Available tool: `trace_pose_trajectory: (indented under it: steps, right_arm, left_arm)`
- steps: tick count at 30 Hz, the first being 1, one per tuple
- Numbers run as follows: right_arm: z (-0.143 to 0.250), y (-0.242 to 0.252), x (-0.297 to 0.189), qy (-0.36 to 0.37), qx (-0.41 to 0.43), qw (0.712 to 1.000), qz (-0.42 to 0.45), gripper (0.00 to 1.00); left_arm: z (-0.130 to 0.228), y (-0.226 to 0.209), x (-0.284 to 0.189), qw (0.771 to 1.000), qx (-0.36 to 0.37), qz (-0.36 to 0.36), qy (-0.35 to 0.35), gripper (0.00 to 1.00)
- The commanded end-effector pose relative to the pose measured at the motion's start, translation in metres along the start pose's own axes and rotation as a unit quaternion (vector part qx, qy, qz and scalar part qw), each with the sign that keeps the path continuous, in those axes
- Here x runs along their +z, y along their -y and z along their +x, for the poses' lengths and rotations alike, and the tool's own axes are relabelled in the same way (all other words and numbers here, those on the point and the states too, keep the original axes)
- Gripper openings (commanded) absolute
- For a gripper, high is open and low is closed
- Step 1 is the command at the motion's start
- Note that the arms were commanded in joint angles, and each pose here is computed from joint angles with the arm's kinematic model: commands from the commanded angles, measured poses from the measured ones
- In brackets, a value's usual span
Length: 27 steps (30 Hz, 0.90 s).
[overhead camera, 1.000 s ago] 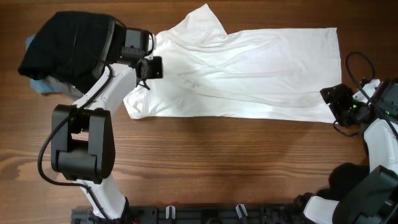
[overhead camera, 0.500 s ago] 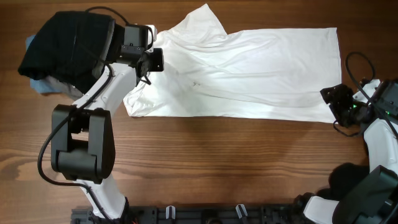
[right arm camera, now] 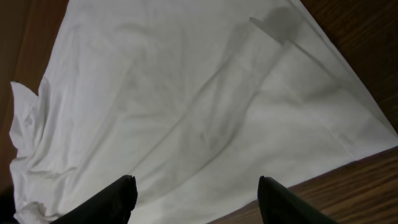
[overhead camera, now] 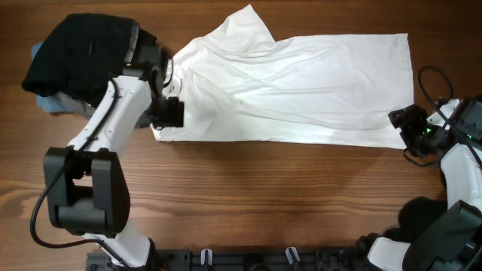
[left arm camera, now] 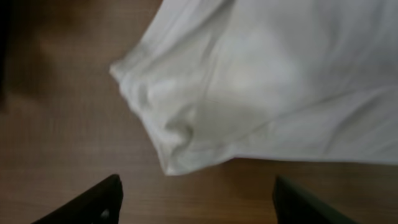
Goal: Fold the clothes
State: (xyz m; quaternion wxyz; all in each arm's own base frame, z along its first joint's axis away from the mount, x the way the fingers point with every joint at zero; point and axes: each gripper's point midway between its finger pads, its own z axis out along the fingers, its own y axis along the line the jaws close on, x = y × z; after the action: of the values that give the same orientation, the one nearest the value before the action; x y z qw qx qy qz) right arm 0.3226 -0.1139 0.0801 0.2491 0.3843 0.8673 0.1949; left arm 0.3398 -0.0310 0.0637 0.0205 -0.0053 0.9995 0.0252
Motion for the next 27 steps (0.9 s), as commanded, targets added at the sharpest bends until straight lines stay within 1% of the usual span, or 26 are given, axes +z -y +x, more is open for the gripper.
trace_pose_trajectory:
  steps: [1, 2, 4, 5, 7, 8, 9, 11, 13, 14, 15, 19, 21, 23, 24, 25, 27]
  right_arm:
    - [-0.008, -0.001, -0.005, 0.015, -0.016, 1.0, 0.01, 0.68]
    - [-0.008, 0.0, -0.004, 0.014, -0.015, 1.0, 0.01, 0.68]
    - [-0.007, 0.001, -0.003, 0.012, -0.014, 1.0, 0.013, 0.68]
    - [-0.007, 0.001, -0.003, 0.012, -0.014, 1.0, 0.013, 0.68]
    - [-0.007, 0.001, -0.003, 0.012, -0.014, 1.0, 0.013, 0.68]
    - [-0.007, 0.001, -0.003, 0.011, -0.013, 1.0, 0.013, 0.68]
    - [-0.007, 0.001, -0.002, 0.011, -0.014, 1.0, 0.013, 0.67]
    - [-0.008, 0.0, -0.002, 0.013, -0.015, 1.0, 0.012, 0.68]
    - [-0.009, 0.0, -0.003, 0.014, -0.015, 1.0, 0.012, 0.68]
    - [-0.009, 0.0, -0.002, 0.015, -0.016, 1.0, 0.011, 0.68]
    - [-0.009, 0.0, -0.002, 0.015, -0.016, 1.0, 0.011, 0.68]
    - [-0.008, 0.0, -0.002, 0.014, -0.015, 1.0, 0.012, 0.68]
    - [-0.009, 0.0, -0.003, 0.015, -0.015, 1.0, 0.012, 0.68]
    - [-0.01, 0.006, -0.003, 0.02, -0.015, 0.999, 0.03, 0.68]
    - [-0.011, 0.011, -0.003, 0.022, -0.013, 0.999, 0.042, 0.68]
    - [-0.011, 0.019, -0.004, 0.025, -0.011, 0.997, 0.065, 0.69]
    - [-0.012, 0.041, -0.005, 0.032, 0.002, 0.992, 0.124, 0.72]
  left_arm:
    - [0.013, -0.008, 0.002, 0.998, -0.032, 0.039, -0.027, 0.73]
    - [0.011, -0.01, 0.005, 0.998, -0.039, 0.046, -0.023, 0.7]
    - [0.006, -0.01, 0.015, 0.997, -0.048, 0.063, -0.006, 0.58]
    - [0.004, -0.005, 0.019, 0.996, -0.048, 0.079, 0.0, 0.56]
    - [0.007, 0.008, 0.029, 0.992, -0.043, 0.114, 0.003, 0.57]
    - [0.009, 0.008, 0.033, 0.992, -0.043, 0.116, 0.002, 0.54]
    - [0.01, 0.007, 0.036, 0.993, -0.039, 0.112, 0.004, 0.48]
    - [0.009, -0.003, 0.041, 0.996, -0.031, 0.083, 0.011, 0.24]
    - [0.0, -0.016, 0.042, 0.998, -0.035, 0.045, 0.029, 0.06]
    - [-0.005, -0.023, 0.042, 0.998, -0.04, 0.029, 0.041, 0.04]
    - [-0.013, -0.03, 0.041, 0.997, -0.045, 0.019, 0.057, 0.04]
    - [-0.036, -0.042, 0.037, 0.993, -0.062, 0.019, 0.103, 0.04]
    - [-0.038, -0.044, 0.037, 0.992, -0.065, 0.019, 0.108, 0.04]
    - [-0.034, -0.044, 0.038, 0.993, -0.064, 0.019, 0.099, 0.37]
    - [-0.031, -0.043, 0.038, 0.993, -0.064, 0.018, 0.093, 0.47]
    - [-0.027, -0.043, 0.039, 0.994, -0.064, 0.018, 0.086, 0.53]
    - [-0.019, -0.04, 0.04, 0.995, -0.063, 0.025, 0.067, 0.63]
